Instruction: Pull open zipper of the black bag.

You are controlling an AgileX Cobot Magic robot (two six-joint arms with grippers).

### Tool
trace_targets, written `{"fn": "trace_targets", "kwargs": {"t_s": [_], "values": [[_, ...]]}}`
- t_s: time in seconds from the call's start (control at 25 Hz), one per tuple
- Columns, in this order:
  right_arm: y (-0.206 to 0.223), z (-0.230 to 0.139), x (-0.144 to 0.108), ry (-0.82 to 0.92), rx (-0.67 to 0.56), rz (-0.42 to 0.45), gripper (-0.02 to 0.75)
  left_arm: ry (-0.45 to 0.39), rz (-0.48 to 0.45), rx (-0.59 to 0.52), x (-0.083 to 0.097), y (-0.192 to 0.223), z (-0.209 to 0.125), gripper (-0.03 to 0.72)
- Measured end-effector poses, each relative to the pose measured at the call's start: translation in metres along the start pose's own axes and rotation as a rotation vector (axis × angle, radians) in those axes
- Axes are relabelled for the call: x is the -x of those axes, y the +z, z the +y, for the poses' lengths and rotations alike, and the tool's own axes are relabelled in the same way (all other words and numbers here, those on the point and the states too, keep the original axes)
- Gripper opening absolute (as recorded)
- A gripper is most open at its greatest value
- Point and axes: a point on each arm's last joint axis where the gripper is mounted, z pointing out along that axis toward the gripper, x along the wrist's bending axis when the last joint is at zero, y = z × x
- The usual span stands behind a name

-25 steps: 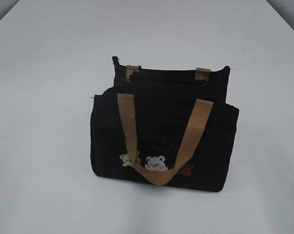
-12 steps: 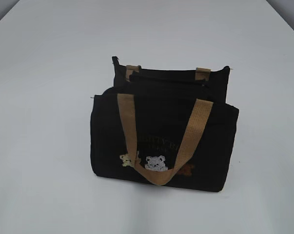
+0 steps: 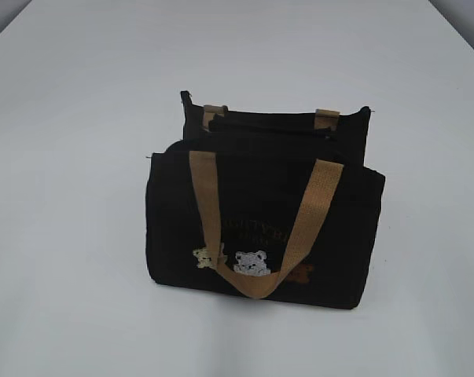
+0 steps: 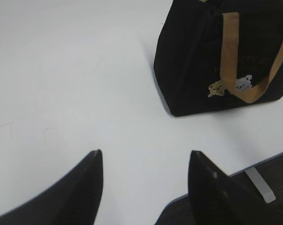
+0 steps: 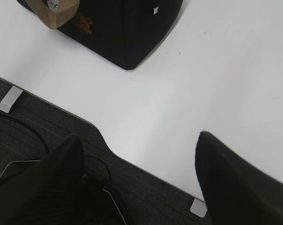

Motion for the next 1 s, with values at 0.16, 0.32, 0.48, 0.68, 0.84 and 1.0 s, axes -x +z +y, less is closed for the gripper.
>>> {"fn": "trace_targets", "kwargs": {"t_s": [0.16, 0.32, 0.48, 0.68, 0.84, 1.0], "values": [[0.000, 0.000, 0.000, 0.000, 0.000, 0.000, 0.572, 0.000, 0.000, 0.004, 0.000, 0.000, 0.000, 0.436], [0.000, 0.000, 0.000, 0.000, 0.001, 0.000, 0.573, 0.000, 0.000, 0.004, 0.000, 0.000, 0.000, 0.436], [0.000, 0.000, 0.000, 0.001, 0.001, -0.001, 0.573, 0.000, 0.000, 0.004, 0.000, 0.000, 0.000, 0.436], [-0.001, 0.000, 0.002, 0.089, 0.021, -0.080, 0.573, -0.025, 0.048, 0.009, 0.000, 0.000, 0.001, 0.436], [-0.010, -0.006, -0.002, 0.139, 0.117, -0.171, 0.573, -0.088, 0.174, 0.005, 0.001, 0.001, 0.001, 0.436], [-0.021, -0.015, -0.009, 0.145, 0.227, -0.232, 0.573, -0.123, 0.253, 0.017, 0.002, 0.000, 0.001, 0.436]]}}
